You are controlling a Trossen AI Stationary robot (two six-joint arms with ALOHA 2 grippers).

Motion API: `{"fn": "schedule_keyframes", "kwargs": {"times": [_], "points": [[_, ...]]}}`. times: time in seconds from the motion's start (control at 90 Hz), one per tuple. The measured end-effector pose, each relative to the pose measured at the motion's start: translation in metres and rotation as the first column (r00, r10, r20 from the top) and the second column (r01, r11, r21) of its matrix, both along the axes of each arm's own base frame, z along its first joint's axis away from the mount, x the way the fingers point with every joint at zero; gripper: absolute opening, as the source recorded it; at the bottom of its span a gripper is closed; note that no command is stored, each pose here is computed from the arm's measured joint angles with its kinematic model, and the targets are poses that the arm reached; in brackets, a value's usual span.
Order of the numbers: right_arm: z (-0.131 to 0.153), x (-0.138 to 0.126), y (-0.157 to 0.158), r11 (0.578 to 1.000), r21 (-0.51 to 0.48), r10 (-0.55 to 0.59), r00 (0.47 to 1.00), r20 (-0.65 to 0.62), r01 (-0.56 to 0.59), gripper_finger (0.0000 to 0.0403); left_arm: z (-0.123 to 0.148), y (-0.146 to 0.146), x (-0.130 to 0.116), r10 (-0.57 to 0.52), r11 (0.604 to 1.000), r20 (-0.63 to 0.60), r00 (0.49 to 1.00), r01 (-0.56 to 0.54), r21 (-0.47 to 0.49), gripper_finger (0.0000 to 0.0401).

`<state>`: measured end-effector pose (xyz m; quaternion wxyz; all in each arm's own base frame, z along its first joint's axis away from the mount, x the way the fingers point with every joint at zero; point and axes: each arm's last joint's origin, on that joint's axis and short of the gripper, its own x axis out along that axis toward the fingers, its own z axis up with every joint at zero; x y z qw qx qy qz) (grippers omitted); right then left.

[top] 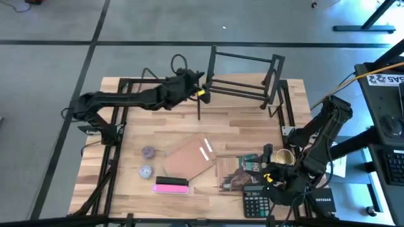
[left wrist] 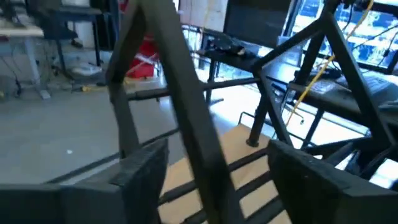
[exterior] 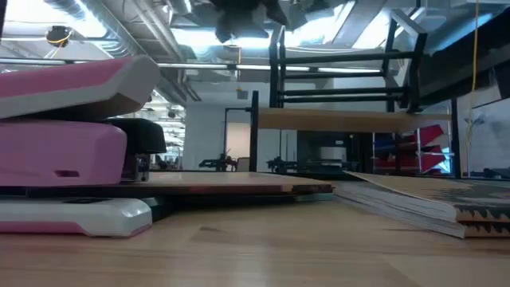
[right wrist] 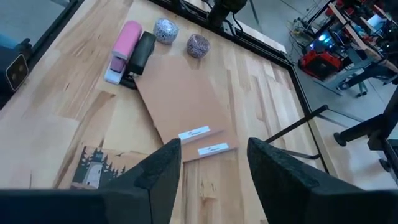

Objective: Stock shelves
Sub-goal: Remove the book holder from the shelf

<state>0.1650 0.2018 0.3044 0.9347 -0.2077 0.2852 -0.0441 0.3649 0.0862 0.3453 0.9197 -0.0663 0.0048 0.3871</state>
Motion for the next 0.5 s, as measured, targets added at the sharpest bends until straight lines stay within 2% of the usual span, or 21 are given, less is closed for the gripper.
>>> {"fn": "schedule_keyframes", "kwargs": {"times": [0.111, 0.367, 0.5], "points": [[0.000, 0.000, 0.000, 1.000, 0.001, 0.000, 1.000, -0.001, 0.000, 0.0170, -0.011, 0.004, 0.010, 0.050, 0.998, -0.014, 0.999, -0.049, 0.025, 0.0275], [0.000, 0.000, 0.000, 1.000, 0.004, 0.004, 1.000, -0.006, -0.004, 0.0170, -0.018, 0.005, 0.018, 0.056, 0.997, 0.001, 0.998, -0.056, 0.046, 0.0276], [0.000, 0.000, 0.000, 1.000, 0.005, 0.003, 1.000, -0.006, -0.003, 0.0170, -0.017, 0.007, 0.017, 0.073, 0.996, 0.016, 0.997, -0.074, 0.047, 0.0251]]}}
